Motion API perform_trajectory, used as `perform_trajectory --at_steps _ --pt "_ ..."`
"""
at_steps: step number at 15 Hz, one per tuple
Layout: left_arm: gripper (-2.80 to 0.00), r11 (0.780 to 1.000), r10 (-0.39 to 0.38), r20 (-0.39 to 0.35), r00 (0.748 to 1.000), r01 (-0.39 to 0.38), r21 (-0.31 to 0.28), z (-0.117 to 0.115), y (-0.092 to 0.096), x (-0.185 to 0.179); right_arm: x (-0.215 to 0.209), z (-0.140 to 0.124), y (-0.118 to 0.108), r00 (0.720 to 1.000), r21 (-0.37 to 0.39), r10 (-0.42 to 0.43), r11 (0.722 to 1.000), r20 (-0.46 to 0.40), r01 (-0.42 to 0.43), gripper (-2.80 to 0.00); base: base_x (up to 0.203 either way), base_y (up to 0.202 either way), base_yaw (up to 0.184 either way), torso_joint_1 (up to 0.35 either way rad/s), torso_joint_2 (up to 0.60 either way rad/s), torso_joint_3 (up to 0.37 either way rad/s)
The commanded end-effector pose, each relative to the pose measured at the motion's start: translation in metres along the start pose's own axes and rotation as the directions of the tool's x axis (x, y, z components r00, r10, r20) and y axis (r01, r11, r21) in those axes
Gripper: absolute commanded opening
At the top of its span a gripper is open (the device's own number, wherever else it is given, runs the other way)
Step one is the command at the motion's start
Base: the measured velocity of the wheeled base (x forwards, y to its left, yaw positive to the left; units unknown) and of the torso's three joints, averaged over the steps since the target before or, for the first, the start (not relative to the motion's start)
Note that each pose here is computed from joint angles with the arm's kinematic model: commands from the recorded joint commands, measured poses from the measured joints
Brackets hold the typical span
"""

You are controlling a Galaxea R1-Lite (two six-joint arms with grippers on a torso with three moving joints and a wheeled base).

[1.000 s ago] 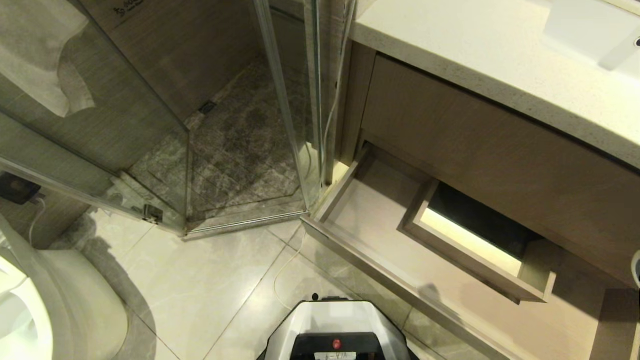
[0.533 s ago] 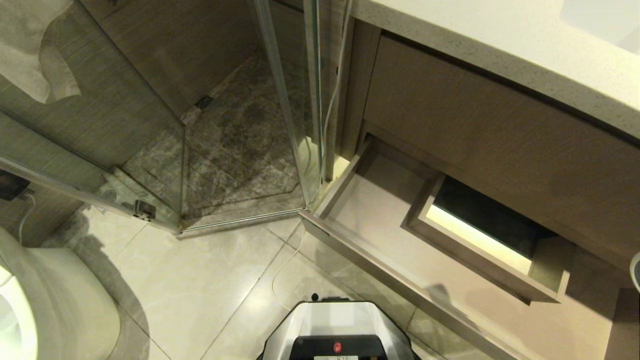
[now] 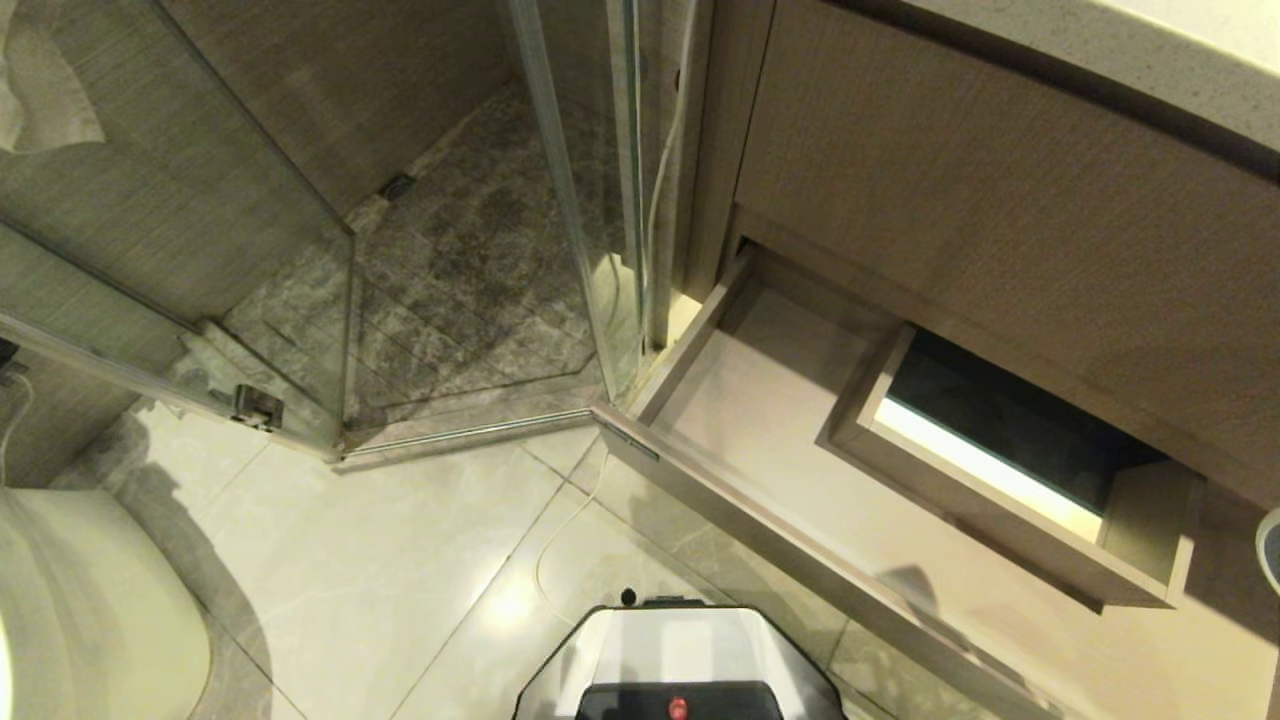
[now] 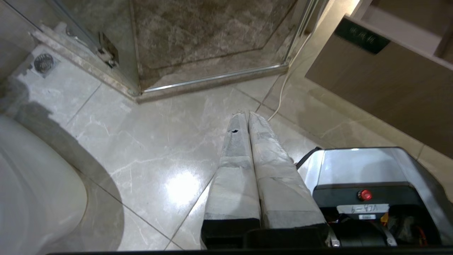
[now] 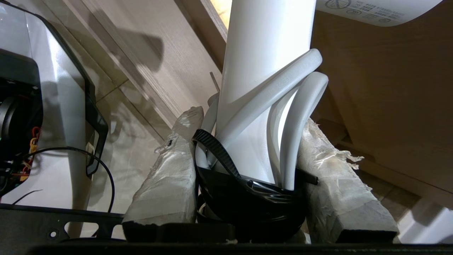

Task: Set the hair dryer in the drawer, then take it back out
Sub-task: Put it into the drawer

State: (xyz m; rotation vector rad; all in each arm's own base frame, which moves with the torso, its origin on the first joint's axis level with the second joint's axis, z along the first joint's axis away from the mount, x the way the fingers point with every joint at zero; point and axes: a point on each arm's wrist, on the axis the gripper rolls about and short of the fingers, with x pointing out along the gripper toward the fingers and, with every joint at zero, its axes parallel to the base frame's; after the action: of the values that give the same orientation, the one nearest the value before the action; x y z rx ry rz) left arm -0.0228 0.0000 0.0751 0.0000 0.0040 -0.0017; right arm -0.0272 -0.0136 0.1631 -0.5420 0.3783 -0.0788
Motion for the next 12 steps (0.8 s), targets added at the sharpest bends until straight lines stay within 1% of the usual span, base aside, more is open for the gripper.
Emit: perform_trajectory --at_steps 1,3,6,9,12 --pt "-2.8 1.0 0.0 -0.002 1.0 0.0 0.0 -0.0005 0.0 0.0001 0.0004 -0.0017 0.0009 1.0 -0.005 0.0 1.0 -0.004 0.0 -2.8 0.0 0.0 0.0 -0.349 0.52 0.124" --pt "-2.8 1.0 0.0 -0.002 1.0 0.0 0.0 -0.0005 0.0 0.0001 0.0017 -0.0023 0.0017 1.0 -0.004 -0.001 1.0 -0.003 0.001 -2.8 0.0 0.0 0.0 -0.342 0.47 0.134" --pt "-2.8 1.0 0.0 -0.002 1.0 0.0 0.0 -0.0005 0.0 0.0001 0.0022 -0.0034 0.0024 1.0 -0.004 -0.002 1.0 -0.004 0.002 -2.8 0.0 0.0 0.0 -0.165 0.4 0.221" --pt "-2.8 1.0 0.0 -0.002 1.0 0.0 0.0 -0.0005 0.0 0.0001 0.0022 -0.0034 0.0024 1.0 -0.004 -0.002 1.0 -0.004 0.002 -2.8 0.0 0.0 0.0 -0.038 0.38 0.346" --pt "-2.8 1.0 0.0 -0.002 1.0 0.0 0.0 -0.0005 0.0 0.0001 0.0022 -0.0034 0.0024 1.0 -0.004 -0.003 1.0 -0.003 0.003 -2.8 0.0 0.0 0.0 0.06 0.24 0.314"
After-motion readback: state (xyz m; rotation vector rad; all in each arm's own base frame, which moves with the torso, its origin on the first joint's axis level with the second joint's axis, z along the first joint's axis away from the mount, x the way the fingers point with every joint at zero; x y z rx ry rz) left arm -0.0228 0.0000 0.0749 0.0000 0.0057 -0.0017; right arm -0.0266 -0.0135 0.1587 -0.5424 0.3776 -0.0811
